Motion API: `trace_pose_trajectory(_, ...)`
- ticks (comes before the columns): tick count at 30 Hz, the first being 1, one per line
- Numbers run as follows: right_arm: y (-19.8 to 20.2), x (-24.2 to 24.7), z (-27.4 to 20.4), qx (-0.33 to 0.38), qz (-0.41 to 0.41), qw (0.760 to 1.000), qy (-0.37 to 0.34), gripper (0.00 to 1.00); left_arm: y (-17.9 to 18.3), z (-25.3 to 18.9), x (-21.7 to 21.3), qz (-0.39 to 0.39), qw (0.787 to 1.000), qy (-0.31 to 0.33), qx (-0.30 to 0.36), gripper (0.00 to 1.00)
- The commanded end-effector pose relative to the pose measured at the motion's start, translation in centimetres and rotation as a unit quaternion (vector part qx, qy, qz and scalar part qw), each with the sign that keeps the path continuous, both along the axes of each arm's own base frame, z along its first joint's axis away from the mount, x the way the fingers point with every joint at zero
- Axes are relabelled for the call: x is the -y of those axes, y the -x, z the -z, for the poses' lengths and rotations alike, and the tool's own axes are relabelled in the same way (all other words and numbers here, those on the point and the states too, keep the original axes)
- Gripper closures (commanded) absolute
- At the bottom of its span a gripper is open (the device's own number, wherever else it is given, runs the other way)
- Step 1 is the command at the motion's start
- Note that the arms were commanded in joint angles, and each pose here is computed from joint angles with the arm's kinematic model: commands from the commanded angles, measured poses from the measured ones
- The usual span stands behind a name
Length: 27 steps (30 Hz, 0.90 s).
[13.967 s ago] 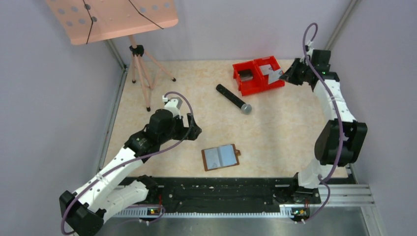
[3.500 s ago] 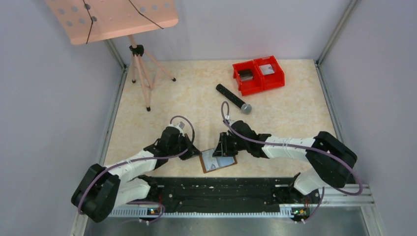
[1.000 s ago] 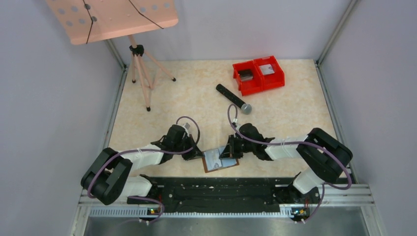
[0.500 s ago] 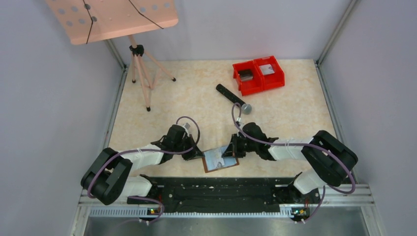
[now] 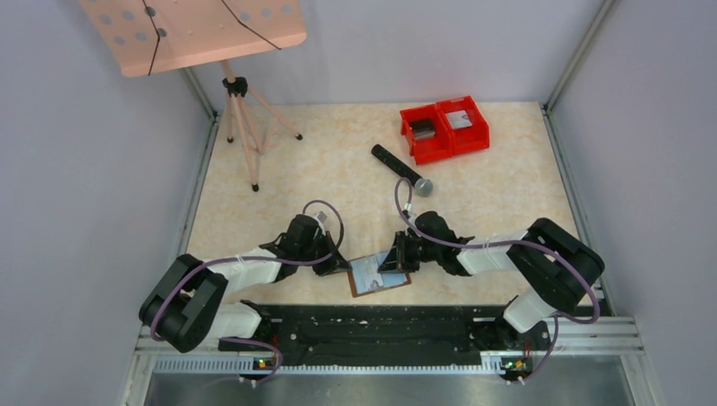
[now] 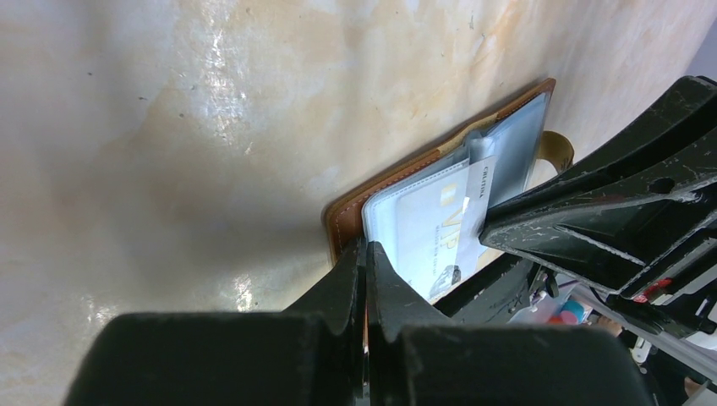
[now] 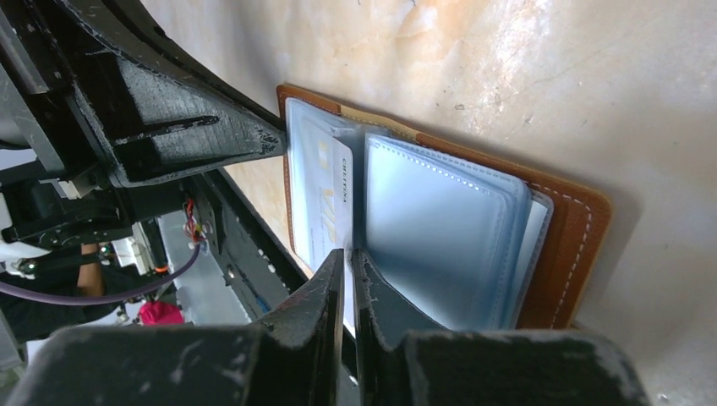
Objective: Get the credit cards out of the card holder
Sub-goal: Remove the credit card from the card holder.
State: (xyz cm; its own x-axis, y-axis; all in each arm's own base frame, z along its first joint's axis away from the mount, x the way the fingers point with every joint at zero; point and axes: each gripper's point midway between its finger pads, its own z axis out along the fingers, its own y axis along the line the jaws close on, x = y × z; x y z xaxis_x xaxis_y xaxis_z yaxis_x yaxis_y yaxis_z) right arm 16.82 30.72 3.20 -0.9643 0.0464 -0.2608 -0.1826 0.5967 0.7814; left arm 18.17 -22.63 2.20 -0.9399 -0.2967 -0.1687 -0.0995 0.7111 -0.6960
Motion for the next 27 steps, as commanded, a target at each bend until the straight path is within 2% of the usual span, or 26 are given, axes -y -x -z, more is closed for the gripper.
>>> trace_pose_trajectory(1, -1.3, -1.3, -1.5, 0.018, 0.002, 0.999, -0.036, 0.9, 0.6, 1.4, -0.6, -0.001, 1.0, -0.017, -0.012, 1.0)
trace_pose_trajectory(6, -1.8, -1.6, -1.3, 0.015, 0.005, 0.999, -0.035, 0.85, 0.7, 1.5, -0.4, 0.001, 1.0, -0.014, -0.015, 1.0)
trace_pose_trajectory(22, -1.9, -1.8, -0.5, 0.003, 0.015, 0.999, -0.037, 0.85, 0.8, 1.4, -0.2, 0.002, 1.0, -0.011, -0.017, 1.0)
trace_pose_trajectory(25, -1.8, -1.8, -0.3, 0.003, 0.016, 0.999, -0.037, 0.89, 0.8, 1.4, -0.2, 0.002, 1.0, -0.012, -0.016, 1.0)
trace_pose_trajectory(27, -1.8, -1.7, -0.3, 0.003, 0.016, 0.999, -0.038, 0.97, 0.8, 1.4, -0.3, 0.002, 1.0, -0.013, -0.016, 1.0)
